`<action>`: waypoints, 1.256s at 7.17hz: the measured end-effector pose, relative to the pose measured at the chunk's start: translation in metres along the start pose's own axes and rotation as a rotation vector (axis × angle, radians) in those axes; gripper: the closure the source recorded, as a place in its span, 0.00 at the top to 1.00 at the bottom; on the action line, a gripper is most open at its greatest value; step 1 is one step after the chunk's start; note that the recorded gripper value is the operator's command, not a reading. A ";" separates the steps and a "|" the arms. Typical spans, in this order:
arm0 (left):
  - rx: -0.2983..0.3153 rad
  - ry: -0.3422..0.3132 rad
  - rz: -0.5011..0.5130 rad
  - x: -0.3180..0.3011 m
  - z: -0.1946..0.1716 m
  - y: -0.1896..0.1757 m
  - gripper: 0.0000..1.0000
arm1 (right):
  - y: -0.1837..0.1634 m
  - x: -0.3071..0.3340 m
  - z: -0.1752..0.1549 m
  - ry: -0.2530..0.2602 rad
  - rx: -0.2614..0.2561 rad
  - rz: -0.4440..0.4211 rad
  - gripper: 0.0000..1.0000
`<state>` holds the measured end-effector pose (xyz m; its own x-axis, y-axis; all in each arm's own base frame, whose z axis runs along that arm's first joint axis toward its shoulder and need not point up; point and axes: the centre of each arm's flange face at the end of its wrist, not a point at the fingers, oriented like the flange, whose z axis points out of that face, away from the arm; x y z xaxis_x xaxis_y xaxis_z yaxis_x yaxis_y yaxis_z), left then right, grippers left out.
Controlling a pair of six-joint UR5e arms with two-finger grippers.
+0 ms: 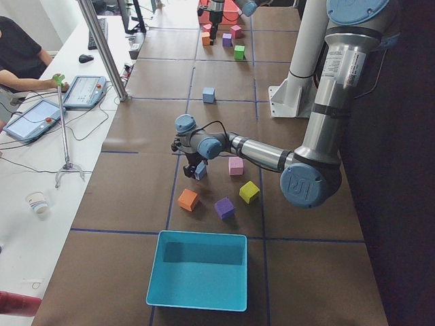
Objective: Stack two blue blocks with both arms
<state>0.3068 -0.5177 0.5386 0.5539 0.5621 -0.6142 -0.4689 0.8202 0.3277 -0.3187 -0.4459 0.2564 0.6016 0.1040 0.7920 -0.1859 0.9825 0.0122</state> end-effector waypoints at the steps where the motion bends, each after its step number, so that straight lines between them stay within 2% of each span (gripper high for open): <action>1: 0.001 0.001 0.007 -0.001 0.006 -0.003 0.55 | 0.001 0.000 0.001 0.001 -0.002 0.000 1.00; 2: 0.008 0.003 0.015 -0.001 0.009 -0.005 0.22 | 0.001 -0.001 0.003 0.002 -0.004 -0.001 1.00; 3: 0.016 0.005 0.018 0.001 0.008 -0.007 0.21 | 0.002 -0.001 0.004 0.004 -0.005 -0.001 1.00; 4: 0.031 0.007 0.019 0.007 0.001 -0.011 0.15 | 0.002 -0.001 0.004 0.005 -0.005 -0.002 1.00; 5: 0.069 0.013 -0.020 0.022 -0.017 -0.023 0.15 | 0.002 -0.001 0.005 0.006 -0.004 -0.001 1.00; 7: 0.148 0.035 -0.223 0.097 -0.067 -0.087 0.14 | -0.008 0.017 0.002 0.024 0.007 0.003 1.00; 9: 0.131 0.020 -0.336 0.228 -0.100 -0.160 0.14 | -0.030 0.066 -0.006 0.072 0.025 -0.059 1.00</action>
<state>0.4389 -0.5314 0.2743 0.6476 0.2575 -0.7171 -0.1700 0.9663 0.1935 -0.2683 -0.4678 0.3049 0.6666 0.0579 0.7432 -0.1673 0.9832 0.0735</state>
